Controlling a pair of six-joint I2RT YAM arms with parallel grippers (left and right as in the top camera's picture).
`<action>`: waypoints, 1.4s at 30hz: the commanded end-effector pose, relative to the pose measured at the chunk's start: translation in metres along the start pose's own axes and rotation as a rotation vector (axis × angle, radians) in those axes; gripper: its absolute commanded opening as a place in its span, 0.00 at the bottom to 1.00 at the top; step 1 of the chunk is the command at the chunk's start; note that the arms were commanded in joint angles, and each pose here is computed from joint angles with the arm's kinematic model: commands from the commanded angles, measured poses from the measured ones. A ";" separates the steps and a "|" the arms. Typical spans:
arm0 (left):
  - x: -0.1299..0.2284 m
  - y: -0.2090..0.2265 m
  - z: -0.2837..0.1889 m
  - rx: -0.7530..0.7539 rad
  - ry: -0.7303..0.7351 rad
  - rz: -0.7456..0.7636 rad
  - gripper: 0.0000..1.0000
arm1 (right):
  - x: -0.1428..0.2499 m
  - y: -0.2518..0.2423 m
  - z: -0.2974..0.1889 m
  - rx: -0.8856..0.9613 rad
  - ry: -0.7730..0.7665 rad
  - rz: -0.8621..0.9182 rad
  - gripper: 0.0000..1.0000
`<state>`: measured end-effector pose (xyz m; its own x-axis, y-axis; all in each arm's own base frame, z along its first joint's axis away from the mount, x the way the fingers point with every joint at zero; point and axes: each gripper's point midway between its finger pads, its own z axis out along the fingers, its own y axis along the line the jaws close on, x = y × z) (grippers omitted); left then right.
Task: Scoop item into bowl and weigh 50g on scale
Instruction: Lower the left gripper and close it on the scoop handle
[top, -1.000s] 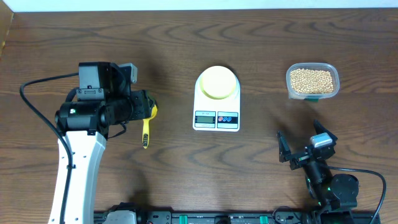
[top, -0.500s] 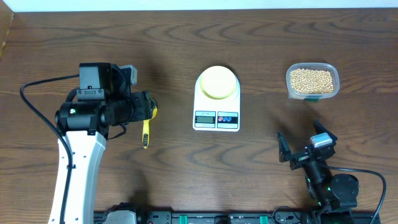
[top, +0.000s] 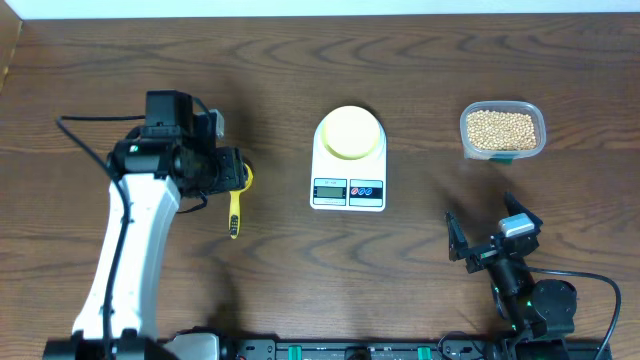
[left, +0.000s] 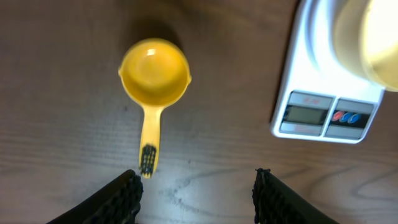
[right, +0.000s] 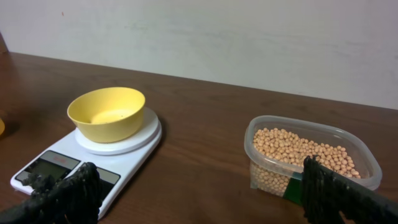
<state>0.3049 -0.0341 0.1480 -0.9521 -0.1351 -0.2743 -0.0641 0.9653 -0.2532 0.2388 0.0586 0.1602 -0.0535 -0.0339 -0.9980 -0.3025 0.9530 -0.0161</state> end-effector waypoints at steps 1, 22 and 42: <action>0.011 0.008 0.018 -0.024 0.100 -0.036 0.60 | 0.001 0.000 0.000 0.001 0.002 0.014 0.99; 0.055 0.045 0.098 -0.146 0.459 -0.097 0.60 | 0.001 0.000 0.000 0.001 0.002 0.014 0.99; 0.017 0.049 0.129 -0.139 0.307 -0.090 0.56 | 0.001 0.000 0.000 0.001 0.002 0.014 0.99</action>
<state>0.3236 -0.0199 0.0129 -0.9865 -0.1601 0.0348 -0.1634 0.9760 -0.1441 0.2388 0.0586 0.1601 -0.0539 -0.0339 -0.9980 -0.3025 0.9530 -0.0160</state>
